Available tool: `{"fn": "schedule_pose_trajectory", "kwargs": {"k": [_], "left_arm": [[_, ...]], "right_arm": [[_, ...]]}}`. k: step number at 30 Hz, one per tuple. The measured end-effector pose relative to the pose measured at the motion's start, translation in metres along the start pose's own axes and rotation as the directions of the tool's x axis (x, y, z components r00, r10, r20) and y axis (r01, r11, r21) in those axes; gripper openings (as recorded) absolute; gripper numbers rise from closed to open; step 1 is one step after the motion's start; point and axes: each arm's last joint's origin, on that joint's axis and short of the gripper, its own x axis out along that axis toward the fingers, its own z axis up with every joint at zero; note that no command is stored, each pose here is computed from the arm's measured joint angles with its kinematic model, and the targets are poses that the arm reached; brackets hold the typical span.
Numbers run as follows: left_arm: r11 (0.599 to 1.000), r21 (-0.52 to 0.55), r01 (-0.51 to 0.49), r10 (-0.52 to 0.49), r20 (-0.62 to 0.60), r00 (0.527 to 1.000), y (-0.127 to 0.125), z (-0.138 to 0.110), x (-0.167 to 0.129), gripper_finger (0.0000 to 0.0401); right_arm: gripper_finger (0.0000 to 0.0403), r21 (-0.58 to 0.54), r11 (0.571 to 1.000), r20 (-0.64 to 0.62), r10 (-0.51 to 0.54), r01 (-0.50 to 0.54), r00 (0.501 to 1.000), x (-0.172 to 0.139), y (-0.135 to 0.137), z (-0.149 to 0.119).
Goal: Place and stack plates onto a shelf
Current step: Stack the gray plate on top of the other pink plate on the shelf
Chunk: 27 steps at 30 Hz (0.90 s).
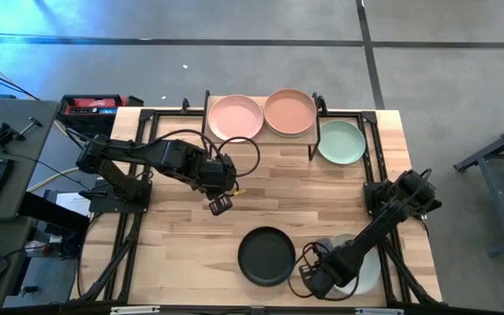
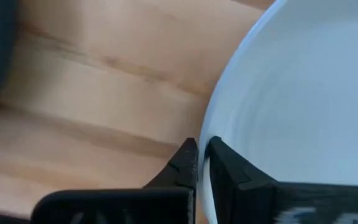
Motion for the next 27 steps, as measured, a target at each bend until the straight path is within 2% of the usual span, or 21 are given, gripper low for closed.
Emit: {"fn": "schedule_pose_trajectory", "kwargs": {"k": [11, 22, 27], "left_arm": [[0.999, 0.044, -0.001, 0.001, -0.001, 1.0, 0.0, 0.0, 0.0, 0.0049], [1.0, 0.025, -0.009, 0.009, -0.001, 1.0, 0.005, 0.003, 0.001, 0.0049], [1.0, 0.007, -0.014, 0.014, -0.001, 1.0, 0.008, 0.005, 0.002, 0.0049]], "right_arm": [[0.0001, -0.061, 0.997, 0.074, 0.041, -0.036, 0.996, -0.032, 0.016, 0.001], [0.0001, -0.134, 0.991, 0.188, 0.019, 0.007, 0.982, -0.08, 0.028, 0.013], [0.0, -0.182, 0.983, 0.215, 0.012, 0.028, 0.977, -0.091, 0.031, 0.02]]}}
